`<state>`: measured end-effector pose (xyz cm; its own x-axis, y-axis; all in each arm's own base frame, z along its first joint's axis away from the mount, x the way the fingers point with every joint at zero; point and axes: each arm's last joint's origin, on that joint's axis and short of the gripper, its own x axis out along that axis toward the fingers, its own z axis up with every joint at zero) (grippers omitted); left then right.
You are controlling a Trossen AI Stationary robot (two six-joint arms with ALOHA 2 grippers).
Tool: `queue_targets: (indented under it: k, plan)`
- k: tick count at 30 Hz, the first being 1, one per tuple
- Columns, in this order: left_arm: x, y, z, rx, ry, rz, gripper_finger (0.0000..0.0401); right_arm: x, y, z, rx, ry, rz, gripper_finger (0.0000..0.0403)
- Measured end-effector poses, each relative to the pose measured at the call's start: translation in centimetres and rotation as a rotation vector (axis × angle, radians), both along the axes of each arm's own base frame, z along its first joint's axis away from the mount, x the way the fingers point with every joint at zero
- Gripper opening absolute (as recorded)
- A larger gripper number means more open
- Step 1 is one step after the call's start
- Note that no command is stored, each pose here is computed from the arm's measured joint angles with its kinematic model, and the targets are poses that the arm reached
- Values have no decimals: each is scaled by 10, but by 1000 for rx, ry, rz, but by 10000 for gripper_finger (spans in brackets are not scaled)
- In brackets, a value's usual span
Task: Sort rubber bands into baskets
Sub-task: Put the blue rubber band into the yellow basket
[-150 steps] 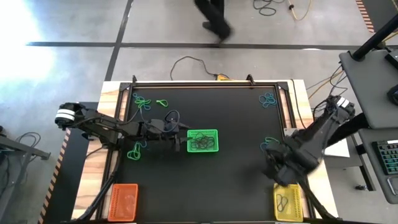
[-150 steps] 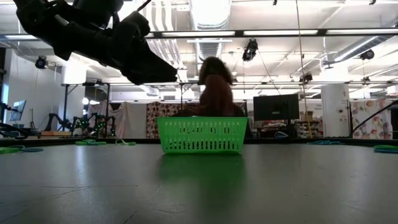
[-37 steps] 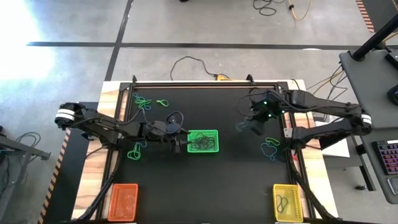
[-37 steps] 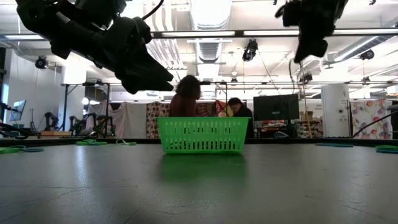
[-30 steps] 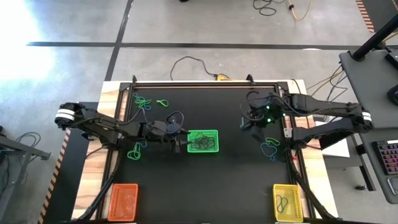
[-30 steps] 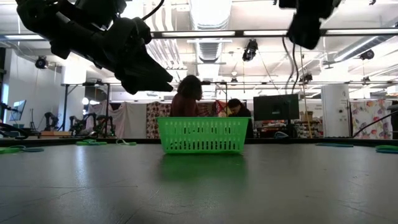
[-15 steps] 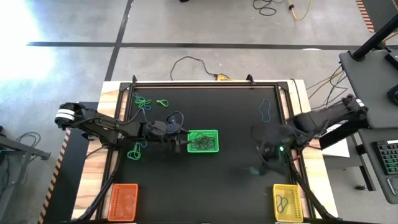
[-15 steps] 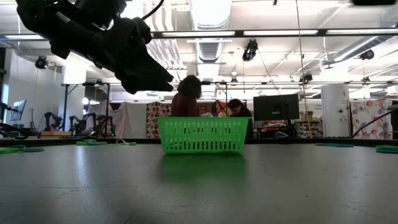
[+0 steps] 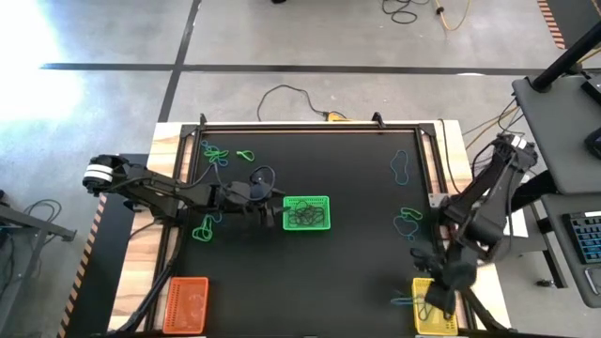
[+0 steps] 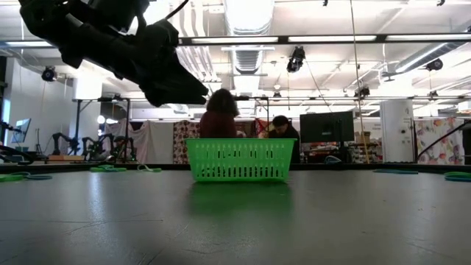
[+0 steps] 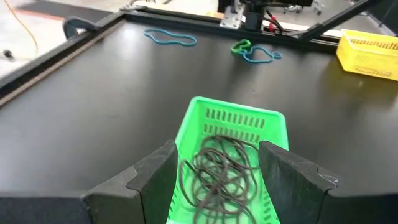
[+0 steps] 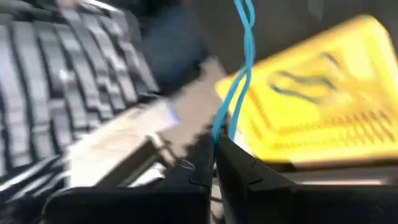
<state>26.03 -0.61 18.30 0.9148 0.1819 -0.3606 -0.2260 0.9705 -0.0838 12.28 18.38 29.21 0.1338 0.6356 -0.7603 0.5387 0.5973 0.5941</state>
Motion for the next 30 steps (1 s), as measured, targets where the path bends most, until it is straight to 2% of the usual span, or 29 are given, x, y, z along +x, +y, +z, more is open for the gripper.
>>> queue_targets:
  k: [4, 9, 13, 15, 17, 23, 30]
  plan:
    - [1, 1, 4, 49, -32, 8, 209, -14, 12, -10, -59, 91, 28, 9]
    - [2, 1, 7, 66, -61, 2, 209, -13, 21, -20, -98, 140, 44, 9]
    - [3, 1, 8, 66, -69, 2, 209, -27, 17, -26, -146, 364, 109, 9]
    - [4, 1, 10, 66, -74, 2, 209, -34, 14, -24, -169, 404, 104, 9]
    - [5, 0, 12, 65, -81, 3, 209, -37, 11, -21, -184, 384, 78, 9]
    - [8, 0, 17, 64, -98, 3, 209, -28, 15, -19, -203, 125, 22, 9]
    - [8, 0, 18, 64, -97, 3, 209, -20, 31, -36, -239, 128, 48, 9]
